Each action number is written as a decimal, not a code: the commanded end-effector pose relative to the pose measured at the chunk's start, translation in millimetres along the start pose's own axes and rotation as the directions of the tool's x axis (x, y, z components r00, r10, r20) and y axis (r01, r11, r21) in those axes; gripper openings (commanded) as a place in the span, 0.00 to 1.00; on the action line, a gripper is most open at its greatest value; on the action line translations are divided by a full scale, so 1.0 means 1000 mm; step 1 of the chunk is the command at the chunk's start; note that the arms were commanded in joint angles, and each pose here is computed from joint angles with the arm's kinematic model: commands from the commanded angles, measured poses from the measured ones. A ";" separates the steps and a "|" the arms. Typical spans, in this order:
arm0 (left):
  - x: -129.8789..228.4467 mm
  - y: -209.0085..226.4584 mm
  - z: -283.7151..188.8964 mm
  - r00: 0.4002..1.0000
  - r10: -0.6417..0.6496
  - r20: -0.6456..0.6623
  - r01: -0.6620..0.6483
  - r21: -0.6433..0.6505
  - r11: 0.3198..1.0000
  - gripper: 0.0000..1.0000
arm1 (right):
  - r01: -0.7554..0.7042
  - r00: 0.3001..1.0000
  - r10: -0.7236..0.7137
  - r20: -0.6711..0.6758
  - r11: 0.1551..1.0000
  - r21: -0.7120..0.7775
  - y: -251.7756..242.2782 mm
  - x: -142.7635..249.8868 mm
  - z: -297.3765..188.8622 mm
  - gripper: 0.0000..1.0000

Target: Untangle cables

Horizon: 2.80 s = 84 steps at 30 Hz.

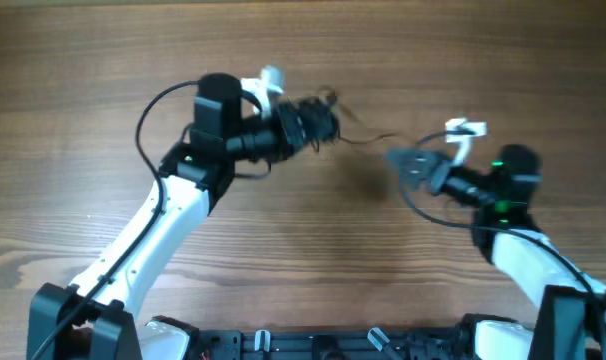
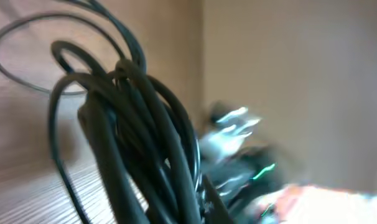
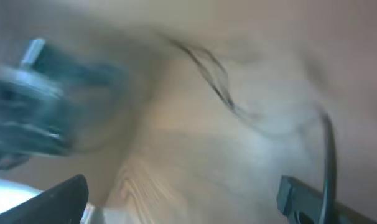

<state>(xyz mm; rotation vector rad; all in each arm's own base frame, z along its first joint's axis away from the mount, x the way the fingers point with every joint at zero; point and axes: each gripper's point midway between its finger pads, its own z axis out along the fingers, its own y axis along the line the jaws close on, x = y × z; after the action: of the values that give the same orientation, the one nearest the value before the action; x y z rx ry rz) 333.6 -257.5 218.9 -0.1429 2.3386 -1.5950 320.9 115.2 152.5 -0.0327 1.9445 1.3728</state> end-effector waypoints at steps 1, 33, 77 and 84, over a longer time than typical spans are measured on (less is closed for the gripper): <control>0.054 -0.013 0.004 0.830 0.532 -0.166 -0.508 0.169 0.845 0.04 | 0.223 0.973 -0.231 -0.016 0.952 -0.211 0.042 -0.007 -0.023 1.00; -0.083 0.088 -0.072 0.896 -0.116 0.428 0.254 -0.280 0.926 0.04 | -0.774 0.608 0.760 -0.230 0.632 0.046 0.010 0.049 -0.022 1.00; 0.150 -0.024 -0.002 0.676 0.634 -0.376 -0.474 0.436 0.765 0.23 | 0.172 0.896 -0.363 -0.257 0.815 -0.553 0.087 0.071 -0.007 0.04; 0.087 -0.001 0.001 0.830 0.474 -0.293 -0.439 0.181 0.880 0.94 | -0.027 0.980 -0.028 -0.197 0.962 -0.271 0.055 0.034 0.018 0.04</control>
<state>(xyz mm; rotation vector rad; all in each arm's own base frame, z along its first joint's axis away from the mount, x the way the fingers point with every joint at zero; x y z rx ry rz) 218.7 -291.0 197.4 0.9505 2.1861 -1.6340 250.1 172.6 180.1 -0.6368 1.7883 1.7100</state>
